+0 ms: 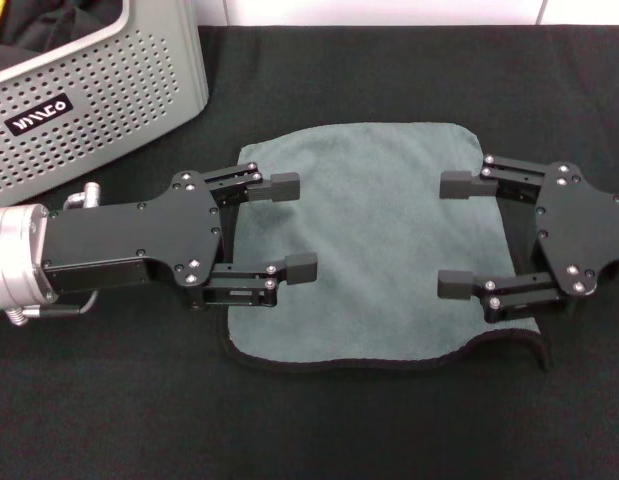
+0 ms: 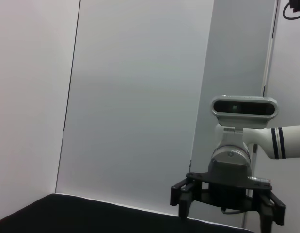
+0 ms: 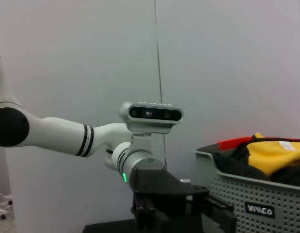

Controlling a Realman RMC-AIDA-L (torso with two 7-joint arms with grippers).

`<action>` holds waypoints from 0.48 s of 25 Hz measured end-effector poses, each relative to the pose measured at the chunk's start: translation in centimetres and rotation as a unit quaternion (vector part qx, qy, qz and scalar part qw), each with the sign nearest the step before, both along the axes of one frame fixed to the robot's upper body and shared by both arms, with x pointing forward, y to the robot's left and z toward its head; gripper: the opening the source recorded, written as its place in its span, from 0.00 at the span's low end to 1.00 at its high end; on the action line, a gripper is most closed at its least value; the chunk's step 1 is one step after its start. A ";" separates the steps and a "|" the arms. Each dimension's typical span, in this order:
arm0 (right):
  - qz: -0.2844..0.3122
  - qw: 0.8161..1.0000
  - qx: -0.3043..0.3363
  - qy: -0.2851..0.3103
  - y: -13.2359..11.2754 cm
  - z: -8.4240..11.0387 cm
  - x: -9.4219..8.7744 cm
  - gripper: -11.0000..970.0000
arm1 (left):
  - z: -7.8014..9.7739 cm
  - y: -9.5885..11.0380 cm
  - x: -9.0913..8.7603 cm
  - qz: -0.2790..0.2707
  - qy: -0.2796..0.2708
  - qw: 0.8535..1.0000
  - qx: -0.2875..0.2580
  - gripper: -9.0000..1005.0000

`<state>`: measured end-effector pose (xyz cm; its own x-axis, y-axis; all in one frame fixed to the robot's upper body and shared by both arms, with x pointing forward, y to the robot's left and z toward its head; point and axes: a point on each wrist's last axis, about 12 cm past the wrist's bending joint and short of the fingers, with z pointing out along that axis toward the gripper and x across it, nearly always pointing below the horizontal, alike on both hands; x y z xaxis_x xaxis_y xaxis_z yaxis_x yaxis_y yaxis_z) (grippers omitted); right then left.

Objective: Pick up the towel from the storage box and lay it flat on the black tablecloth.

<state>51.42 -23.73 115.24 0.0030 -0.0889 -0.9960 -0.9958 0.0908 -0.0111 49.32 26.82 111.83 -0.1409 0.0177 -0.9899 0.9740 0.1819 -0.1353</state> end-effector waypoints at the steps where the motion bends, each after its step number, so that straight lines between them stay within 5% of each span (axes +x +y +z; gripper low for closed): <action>1: 0.003 1.000 0.000 0.000 0.0 0.0 -0.1 0.91 | 0.0 0.0 0.0 0.000 0.001 1.000 0.000 0.86; 12: 0.005 1.000 -0.007 -0.001 -0.2 0.0 -0.1 0.91 | 0.0 0.0 -0.2 -0.001 0.002 1.000 -0.007 0.86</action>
